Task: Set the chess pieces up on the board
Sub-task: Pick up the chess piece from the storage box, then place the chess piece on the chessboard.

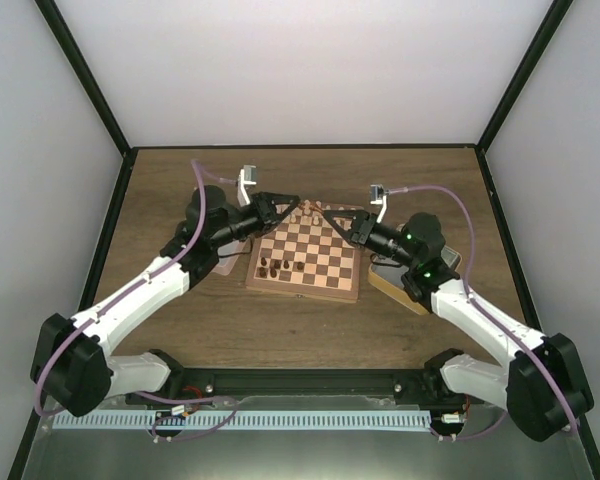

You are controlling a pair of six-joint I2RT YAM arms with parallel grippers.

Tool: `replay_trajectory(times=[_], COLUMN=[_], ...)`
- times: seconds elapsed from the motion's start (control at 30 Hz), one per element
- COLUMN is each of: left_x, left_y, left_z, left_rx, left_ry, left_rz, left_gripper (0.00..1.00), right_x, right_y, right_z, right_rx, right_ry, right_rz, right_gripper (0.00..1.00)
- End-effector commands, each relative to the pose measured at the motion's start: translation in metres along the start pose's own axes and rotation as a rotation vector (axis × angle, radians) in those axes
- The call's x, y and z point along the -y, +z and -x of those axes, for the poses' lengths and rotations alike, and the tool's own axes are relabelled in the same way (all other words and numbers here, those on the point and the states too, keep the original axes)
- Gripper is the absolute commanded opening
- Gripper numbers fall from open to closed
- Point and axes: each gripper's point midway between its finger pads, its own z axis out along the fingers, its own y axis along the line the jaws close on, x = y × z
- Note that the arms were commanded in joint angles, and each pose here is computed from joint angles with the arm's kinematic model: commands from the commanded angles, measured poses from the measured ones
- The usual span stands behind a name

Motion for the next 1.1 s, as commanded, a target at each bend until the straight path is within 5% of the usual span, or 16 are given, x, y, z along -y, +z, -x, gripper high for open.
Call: replay_trajectory(times=[0.0, 0.23, 0.5, 0.7, 1.07], left_x=[-0.031, -0.049, -0.038, -0.022, -0.014], left_y=[-0.020, -0.072, -0.113, -0.125, -0.135], left_z=[0.017, 0.041, 0.039, 0.031, 0.061], left_rx=[0.101, 0.175, 0.195, 0.175, 0.323], left_ry=[0.187, 0.482, 0.592, 0.641, 0.771], left_rz=[0.240, 0.587, 0.672, 0.642, 0.704], left_gripper=[0.04, 0.04, 0.04, 0.04, 0.04], right_x=[0.023, 0.100, 0.142, 0.152, 0.173], right_y=[-0.002, -0.036, -0.072, -0.076, -0.027], right_z=[0.005, 0.000, -0.010, -0.029, -0.062], right_rx=[-0.008, -0.129, -0.236, -0.349, -0.600], right_ry=[-0.120, -0.264, -0.374, -0.456, -0.598], right_rz=[-0.215, -0.698, -1.066, -1.203, -1.310], right_gripper=[0.02, 0.03, 0.02, 0.03, 0.04])
